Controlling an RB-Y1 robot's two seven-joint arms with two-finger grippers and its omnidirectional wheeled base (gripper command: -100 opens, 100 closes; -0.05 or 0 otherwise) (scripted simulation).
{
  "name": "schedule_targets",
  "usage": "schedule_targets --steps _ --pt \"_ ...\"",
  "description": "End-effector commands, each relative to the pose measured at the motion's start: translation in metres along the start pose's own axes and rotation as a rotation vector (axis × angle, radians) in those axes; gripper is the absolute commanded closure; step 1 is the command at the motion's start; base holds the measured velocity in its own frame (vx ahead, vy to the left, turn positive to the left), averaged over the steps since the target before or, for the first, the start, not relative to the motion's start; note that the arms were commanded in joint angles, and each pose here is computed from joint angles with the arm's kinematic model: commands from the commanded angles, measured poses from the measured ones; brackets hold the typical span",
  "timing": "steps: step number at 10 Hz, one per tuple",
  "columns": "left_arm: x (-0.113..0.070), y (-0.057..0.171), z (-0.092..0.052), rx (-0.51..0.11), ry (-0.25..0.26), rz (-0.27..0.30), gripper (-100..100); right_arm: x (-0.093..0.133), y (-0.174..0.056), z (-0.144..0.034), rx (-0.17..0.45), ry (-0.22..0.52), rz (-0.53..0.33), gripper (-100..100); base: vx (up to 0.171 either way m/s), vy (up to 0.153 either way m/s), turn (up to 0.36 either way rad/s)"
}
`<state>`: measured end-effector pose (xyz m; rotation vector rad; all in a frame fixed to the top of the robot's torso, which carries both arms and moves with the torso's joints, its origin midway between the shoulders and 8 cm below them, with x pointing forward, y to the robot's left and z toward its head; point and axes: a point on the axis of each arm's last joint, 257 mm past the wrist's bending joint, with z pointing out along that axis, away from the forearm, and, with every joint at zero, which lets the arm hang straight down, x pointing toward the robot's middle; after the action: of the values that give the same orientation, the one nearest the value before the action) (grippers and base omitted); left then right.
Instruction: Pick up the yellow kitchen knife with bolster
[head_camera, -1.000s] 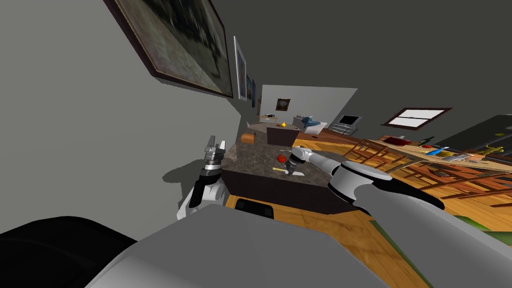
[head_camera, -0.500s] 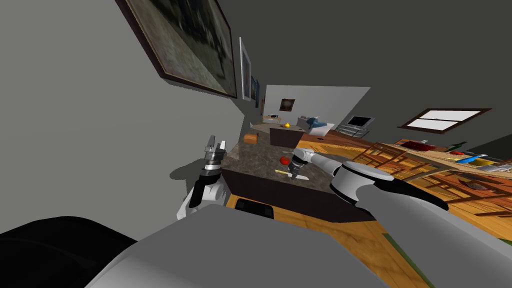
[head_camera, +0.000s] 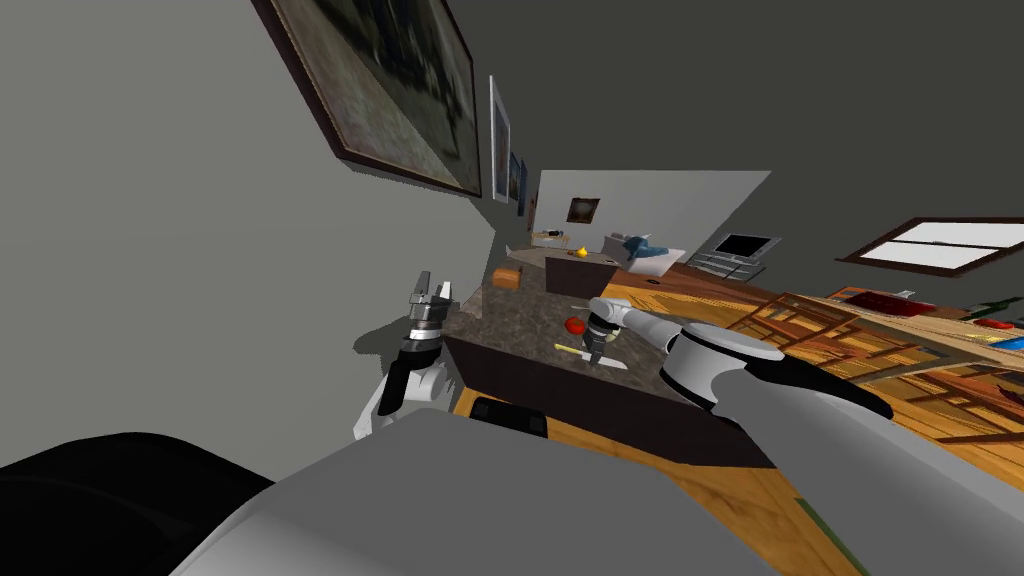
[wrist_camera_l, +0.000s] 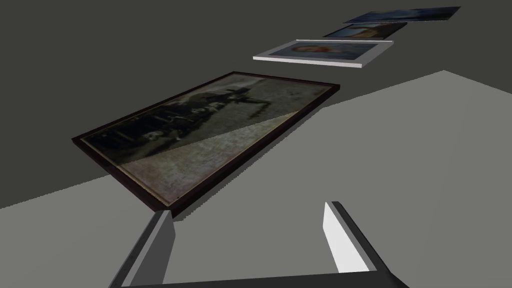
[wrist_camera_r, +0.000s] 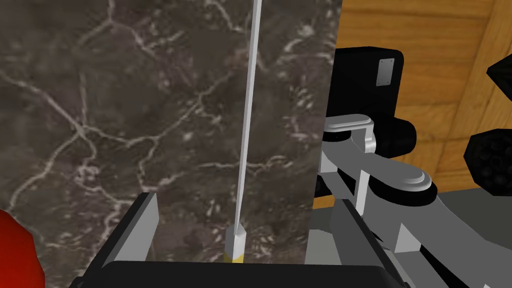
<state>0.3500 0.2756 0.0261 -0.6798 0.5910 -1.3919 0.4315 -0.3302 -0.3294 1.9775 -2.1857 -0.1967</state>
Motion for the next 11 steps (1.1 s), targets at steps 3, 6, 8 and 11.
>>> schedule_targets --steps 3,6,8,11 --pt "0.000 0.000 0.000 0.000 0.000 0.000 0 0.023 0.020 0.000 -0.072 0.042 0.046 -100 0.027 -0.007 0.103" --pt "0.000 0.000 0.000 0.000 0.000 0.000 0 0.025 0.022 0.001 -0.080 0.047 0.052 0 0.010 0.005 0.005" --pt "0.000 0.000 0.000 0.000 0.000 0.000 0 0.020 0.020 0.006 -0.073 0.059 0.009 -100 0.045 0.061 -0.177" --pt "0.000 0.000 0.000 0.000 0.000 0.000 0 0.009 0.018 0.016 -0.058 0.082 -0.077 -100 0.056 0.059 -0.283"
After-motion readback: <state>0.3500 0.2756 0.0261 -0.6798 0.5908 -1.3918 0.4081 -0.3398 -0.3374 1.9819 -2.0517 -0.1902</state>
